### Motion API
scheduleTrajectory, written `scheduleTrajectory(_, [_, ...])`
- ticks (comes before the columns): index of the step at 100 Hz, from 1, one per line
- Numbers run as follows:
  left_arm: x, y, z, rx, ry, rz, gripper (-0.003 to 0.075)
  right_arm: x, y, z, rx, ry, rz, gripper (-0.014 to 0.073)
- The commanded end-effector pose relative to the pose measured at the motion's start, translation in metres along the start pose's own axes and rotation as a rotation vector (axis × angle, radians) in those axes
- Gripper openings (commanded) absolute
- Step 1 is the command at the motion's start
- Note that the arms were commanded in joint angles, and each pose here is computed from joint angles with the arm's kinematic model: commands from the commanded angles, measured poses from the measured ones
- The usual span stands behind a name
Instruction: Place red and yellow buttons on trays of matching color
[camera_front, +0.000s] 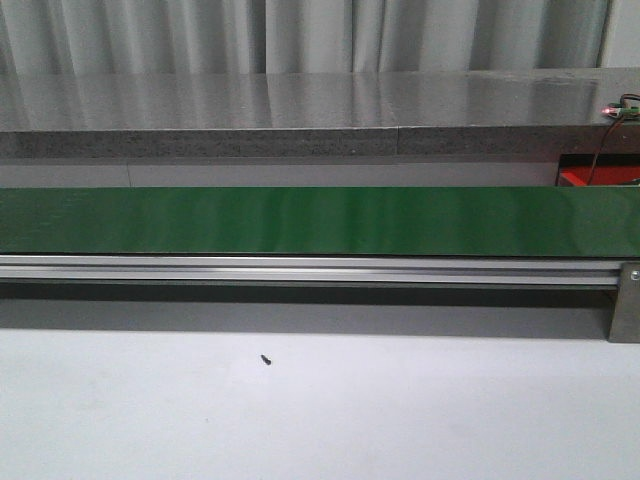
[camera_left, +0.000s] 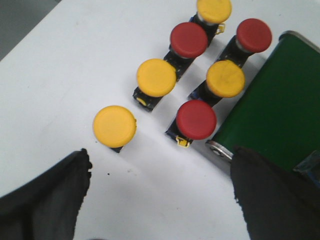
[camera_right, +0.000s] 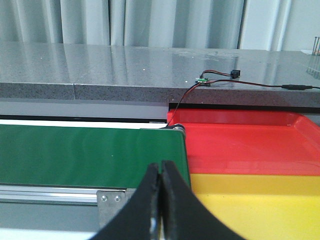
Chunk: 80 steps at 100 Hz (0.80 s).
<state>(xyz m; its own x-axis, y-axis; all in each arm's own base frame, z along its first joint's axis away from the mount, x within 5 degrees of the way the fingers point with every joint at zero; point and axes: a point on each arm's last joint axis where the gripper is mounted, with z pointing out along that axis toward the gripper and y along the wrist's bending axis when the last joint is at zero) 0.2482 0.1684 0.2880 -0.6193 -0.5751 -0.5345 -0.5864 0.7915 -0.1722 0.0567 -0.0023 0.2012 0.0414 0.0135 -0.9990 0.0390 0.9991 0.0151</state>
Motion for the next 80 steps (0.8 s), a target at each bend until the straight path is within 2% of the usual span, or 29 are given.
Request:
scheduleTrajectory(1, [-0.010, 0.003, -0.005, -0.003, -0.074, 0.014, 0.0568, -0.014, 0.001, -0.003, -0.009, -0.114, -0.009, -0.0122])
scheduleTrajectory(9, [-0.009, 0.004, 0.004, -0.006, -0.048, 0.055, 0.0568, -0.014, 0.001, -0.003, -0.009, -0.114, -0.009, -0.0122])
scheduleTrajectory(43, [-0.004, 0.016, 0.051, -0.035, 0.075, 0.055, 0.0568, -0.014, 0.001, -0.003, -0.009, -0.114, -0.009, -0.0122])
scheduleTrajectory(80, [-0.006, 0.023, 0.081, -0.056, 0.048, 0.053, 0.0568, -0.014, 0.001, -0.003, -0.009, -0.114, -0.009, -0.0122])
